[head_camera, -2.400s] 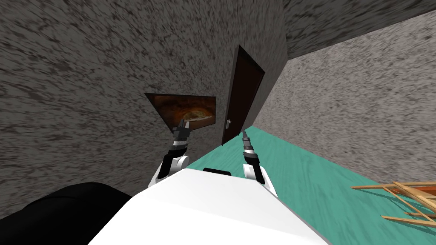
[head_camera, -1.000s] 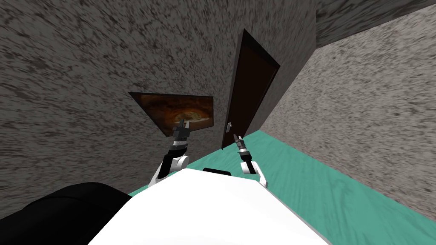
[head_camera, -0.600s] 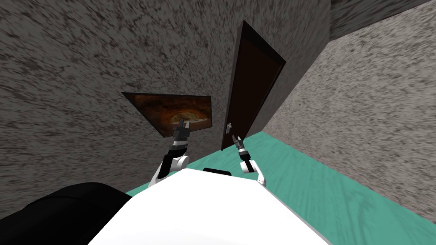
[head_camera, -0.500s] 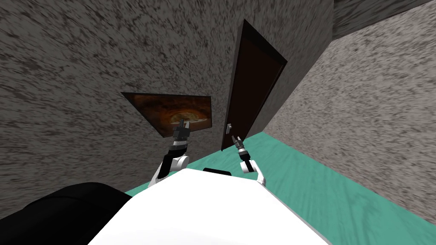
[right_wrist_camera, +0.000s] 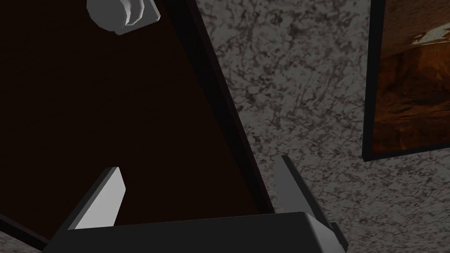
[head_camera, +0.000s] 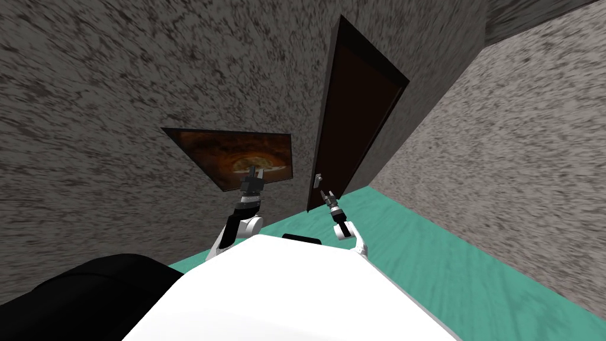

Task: Pull the door open

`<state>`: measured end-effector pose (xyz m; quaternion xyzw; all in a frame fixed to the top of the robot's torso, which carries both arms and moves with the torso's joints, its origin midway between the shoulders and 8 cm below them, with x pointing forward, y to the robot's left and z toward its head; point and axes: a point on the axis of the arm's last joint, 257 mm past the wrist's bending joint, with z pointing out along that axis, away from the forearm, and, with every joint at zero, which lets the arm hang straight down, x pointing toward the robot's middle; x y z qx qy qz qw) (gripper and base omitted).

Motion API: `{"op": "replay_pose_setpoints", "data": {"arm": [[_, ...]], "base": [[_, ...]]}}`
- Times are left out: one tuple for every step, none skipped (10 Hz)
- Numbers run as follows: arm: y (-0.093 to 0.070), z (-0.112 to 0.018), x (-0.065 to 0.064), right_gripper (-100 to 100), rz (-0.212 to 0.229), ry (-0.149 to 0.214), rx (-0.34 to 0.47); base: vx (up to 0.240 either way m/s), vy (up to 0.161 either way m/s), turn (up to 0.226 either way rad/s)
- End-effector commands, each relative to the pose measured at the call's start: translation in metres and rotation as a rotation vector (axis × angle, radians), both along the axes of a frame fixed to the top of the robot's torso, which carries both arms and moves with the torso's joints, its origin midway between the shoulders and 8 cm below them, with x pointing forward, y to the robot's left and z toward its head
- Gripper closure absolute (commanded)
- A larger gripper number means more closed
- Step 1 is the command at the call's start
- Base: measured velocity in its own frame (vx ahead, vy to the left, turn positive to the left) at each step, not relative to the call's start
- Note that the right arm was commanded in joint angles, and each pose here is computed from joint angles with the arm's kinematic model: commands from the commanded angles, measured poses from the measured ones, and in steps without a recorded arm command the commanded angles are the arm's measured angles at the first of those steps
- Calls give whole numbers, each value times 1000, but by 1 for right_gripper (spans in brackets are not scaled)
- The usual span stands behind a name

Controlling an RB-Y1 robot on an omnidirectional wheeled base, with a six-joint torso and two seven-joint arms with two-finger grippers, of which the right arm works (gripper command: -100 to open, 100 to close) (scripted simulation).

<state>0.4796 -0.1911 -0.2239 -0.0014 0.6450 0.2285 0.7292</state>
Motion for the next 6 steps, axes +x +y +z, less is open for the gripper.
{"op": "replay_pose_setpoints", "data": {"arm": [[0, -10, 3, -100, 3, 8, -43], [0, -15, 4, -100, 6, 12, -68], [1, -20, 6, -100, 8, 17, -93], [1, -25, 7, -100, 10, 21, -115], [1, -30, 8, -100, 13, 25, -136], [1, -34, 9, -100, 15, 28, -158]], "base": [[76, -92, 74], [68, -80, 72], [71, -87, 69], [74, -84, 67], [62, -87, 67], [64, -76, 65]]}}
